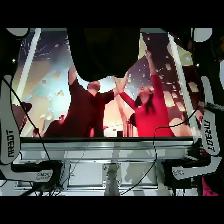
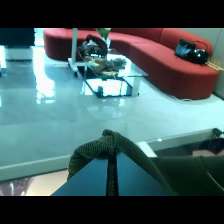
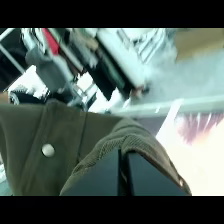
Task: Fold the clothes and pants, and hang the long-sleeved shirts on hangers.
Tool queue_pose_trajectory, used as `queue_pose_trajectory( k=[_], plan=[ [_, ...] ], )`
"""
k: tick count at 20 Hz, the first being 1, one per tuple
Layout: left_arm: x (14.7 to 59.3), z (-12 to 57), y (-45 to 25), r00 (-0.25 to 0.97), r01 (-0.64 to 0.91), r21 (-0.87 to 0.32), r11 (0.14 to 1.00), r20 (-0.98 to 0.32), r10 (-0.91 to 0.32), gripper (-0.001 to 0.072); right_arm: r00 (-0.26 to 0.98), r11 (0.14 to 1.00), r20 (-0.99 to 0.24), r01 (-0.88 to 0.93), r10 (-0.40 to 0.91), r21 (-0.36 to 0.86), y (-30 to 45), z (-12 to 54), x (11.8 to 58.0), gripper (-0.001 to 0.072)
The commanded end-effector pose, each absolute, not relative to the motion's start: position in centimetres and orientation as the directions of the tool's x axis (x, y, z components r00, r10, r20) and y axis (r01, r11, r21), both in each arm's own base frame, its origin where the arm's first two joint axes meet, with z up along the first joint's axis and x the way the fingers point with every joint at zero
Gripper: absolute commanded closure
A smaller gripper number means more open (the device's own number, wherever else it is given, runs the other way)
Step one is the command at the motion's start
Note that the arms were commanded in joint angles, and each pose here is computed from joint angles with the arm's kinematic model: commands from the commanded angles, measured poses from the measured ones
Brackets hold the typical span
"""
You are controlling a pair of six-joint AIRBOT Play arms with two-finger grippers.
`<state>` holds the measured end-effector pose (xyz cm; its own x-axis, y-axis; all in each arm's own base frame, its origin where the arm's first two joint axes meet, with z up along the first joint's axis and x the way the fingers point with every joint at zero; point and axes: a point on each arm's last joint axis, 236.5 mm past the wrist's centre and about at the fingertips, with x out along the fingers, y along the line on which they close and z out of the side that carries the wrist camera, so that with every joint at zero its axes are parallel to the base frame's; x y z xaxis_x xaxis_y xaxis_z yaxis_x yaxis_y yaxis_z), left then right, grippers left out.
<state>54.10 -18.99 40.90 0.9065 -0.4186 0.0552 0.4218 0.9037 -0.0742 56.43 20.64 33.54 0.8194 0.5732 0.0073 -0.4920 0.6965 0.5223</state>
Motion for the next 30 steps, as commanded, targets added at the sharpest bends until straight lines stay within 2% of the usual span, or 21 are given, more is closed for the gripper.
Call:
queue_pose_trajectory(
  k=[1, 3, 5, 7, 9, 13, 17, 20, 23, 24, 25, 26, 30],
  plan=[
    [53.7, 36.4, -20.1, 0.876, 0.470, 0.010, 0.883, -0.126, -0.465, 0.0694, 0.823, 0.733, -0.004, -0.503, 0.568, 0.458, 20.9, 33.4, 56.4, 0.0695],
    [51.7, 28.7, -21.2, 0.756, 0.571, 0.041, 0.820, -0.418, -0.505, 0.0694, 0.760, 0.745, -0.164, -0.527, 0.629, 0.410, 20.7, 29.6, 55.2, 0.0695],
    [48.5, 21.4, -21.5, 0.563, 0.640, -0.039, 0.768, -0.656, -0.503, 0.0693, 0.642, 0.760, -0.415, -0.475, 0.644, 0.444, 19.2, 23.6, 52.7, 0.0696],
    [45.3, 15.8, -22.4, 0.379, 0.665, -0.166, 0.728, -0.766, -0.520, 0.0694, 0.472, 0.804, -0.652, -0.395, 0.593, 0.445, 16.6, 17.4, 49.0, 0.0697],
    [42.3, 11.1, -23.1, 0.230, 0.658, -0.265, 0.704, -0.820, -0.524, 0.0694, 0.294, 0.829, -0.783, -0.320, 0.548, 0.460, 14.6, 12.3, 45.1, 0.0697],
    [36.5, 3.4, -24.1, 0.025, 0.633, -0.353, 0.689, -0.880, -0.474, 0.0695, 0.133, 0.842, -0.839, -0.207, 0.528, 0.498, 13.9, 5.6, 39.9, 0.0697],
    [30.6, -1.7, -25.5, -0.127, 0.642, -0.398, 0.656, -0.898, -0.420, 0.0694, 0.035, 0.902, -0.903, -0.084, 0.427, 0.423, 11.2, -0.6, 33.4, 0.0696],
    [28.9, -3.9, -26.7, -0.139, 0.671, -0.389, 0.631, -0.902, -0.408, 0.0693, -0.004, 0.916, -0.917, -0.036, 0.399, 0.399, 10.5, -3.9, 29.4, 0.0695],
    [30.9, -4.1, -27.7, -0.044, 0.656, -0.357, 0.665, -0.898, -0.439, 0.0687, 0.060, 0.923, -0.922, -0.010, 0.383, 0.384, 10.1, -5.1, 30.4, 0.0676],
    [31.5, -4.0, -27.7, -0.019, 0.620, -0.360, 0.697, -0.895, -0.445, 0.0560, 0.091, 0.927, -0.923, -0.014, 0.375, 0.375, 9.9, -4.8, 31.3, 0.0553],
    [31.7, -3.9, -27.6, -0.014, 0.586, -0.369, 0.722, -0.894, -0.447, 0.0305, 0.116, 0.934, -0.927, -0.030, 0.358, 0.357, 9.5, -4.2, 32.1, 0.0350],
    [31.8, -3.8, -27.4, -0.016, 0.557, -0.379, 0.739, -0.895, -0.446, 0.0173, 0.140, 0.944, -0.934, -0.048, 0.330, 0.326, 8.8, -3.4, 33.0, 0.0273],
    [32.9, -1.0, -26.4, 0.033, 0.551, -0.372, 0.747, -0.885, -0.465, 0.0174, 0.269, 0.984, -0.951, -0.132, 0.149, 0.117, 4.6, 2.4, 37.2, 0.0273]
  ],
)
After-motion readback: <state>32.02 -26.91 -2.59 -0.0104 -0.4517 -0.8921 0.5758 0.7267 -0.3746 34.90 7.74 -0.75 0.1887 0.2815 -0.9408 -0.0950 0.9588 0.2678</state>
